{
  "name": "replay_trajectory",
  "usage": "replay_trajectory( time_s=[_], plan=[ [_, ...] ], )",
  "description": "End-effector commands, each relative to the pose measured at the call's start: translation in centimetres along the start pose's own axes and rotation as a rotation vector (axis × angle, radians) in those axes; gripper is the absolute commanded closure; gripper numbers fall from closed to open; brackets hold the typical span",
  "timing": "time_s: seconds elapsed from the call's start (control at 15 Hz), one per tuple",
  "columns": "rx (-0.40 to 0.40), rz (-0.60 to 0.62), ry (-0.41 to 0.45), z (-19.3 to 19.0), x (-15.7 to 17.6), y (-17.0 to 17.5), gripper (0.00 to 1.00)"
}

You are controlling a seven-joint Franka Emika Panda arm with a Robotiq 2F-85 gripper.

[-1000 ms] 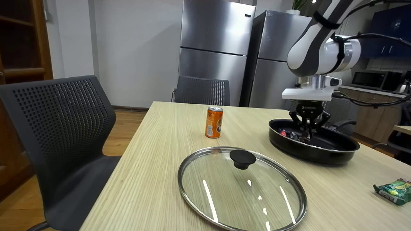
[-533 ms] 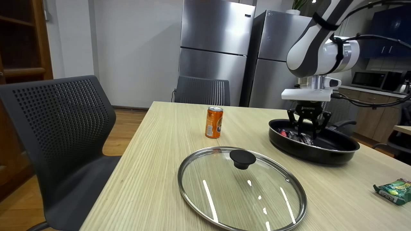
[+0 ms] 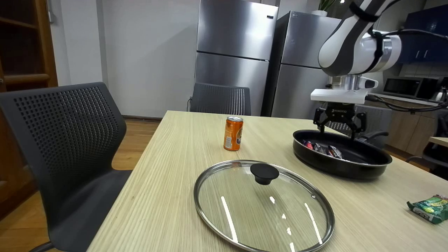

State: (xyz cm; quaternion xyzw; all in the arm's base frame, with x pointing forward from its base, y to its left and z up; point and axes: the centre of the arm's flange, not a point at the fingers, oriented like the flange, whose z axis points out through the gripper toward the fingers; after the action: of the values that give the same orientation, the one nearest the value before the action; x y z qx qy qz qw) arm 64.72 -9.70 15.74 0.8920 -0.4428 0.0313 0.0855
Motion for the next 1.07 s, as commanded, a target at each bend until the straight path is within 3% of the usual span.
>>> replay_trajectory(
  time_s=[0.0, 0.53, 1.0],
  plan=[
    [0.059, 0.023, -0.003, -2.8, -1.3, 2.6, 0.0],
    [0.104, 0.049, 0.013, -4.0, -4.5, 6.4, 0.0],
    [0.084, 0.127, -0.045, -5.3, -7.0, 11.6, 0.0]
  ],
)
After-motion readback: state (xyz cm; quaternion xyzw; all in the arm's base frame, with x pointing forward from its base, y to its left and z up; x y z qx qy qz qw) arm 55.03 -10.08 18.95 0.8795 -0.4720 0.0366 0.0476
